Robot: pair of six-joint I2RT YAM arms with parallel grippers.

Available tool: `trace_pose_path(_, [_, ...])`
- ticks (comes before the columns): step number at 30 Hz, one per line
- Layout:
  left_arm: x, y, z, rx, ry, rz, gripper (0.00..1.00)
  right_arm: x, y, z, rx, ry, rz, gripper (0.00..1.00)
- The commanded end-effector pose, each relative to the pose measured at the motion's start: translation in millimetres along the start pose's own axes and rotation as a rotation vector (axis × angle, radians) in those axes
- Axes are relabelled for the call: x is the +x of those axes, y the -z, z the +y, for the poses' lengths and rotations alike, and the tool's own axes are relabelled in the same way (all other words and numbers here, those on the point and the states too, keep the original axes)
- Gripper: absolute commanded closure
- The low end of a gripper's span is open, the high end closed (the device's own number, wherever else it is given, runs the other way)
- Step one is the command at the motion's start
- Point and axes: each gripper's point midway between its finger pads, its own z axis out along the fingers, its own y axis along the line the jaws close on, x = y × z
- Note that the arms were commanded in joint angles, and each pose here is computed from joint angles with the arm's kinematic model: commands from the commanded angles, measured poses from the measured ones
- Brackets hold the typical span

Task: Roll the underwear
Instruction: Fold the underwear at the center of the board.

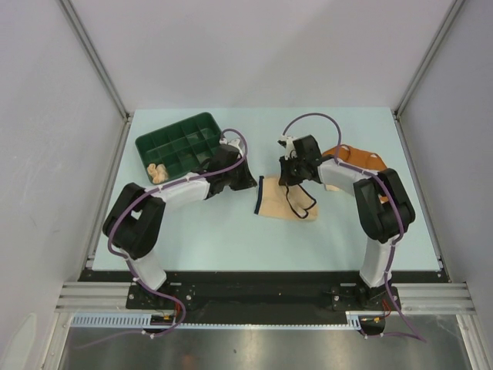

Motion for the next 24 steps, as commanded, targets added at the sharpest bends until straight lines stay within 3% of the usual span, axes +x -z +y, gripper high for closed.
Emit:
trace_pose_path(1, [-10.7, 1.3, -5.7, 0.018, -0.033, -0.014, 1.00, -27.8, -4.8, -8.4, 0.020, 0.017, -0.059, 0.99])
trace_pose_path(24, [-0.4, -2.3, -4.3, 0.040, -0.039, 0.010, 1.00, -61.2, -11.2, -31.4, 0.077, 0.022, -0.082, 1.00])
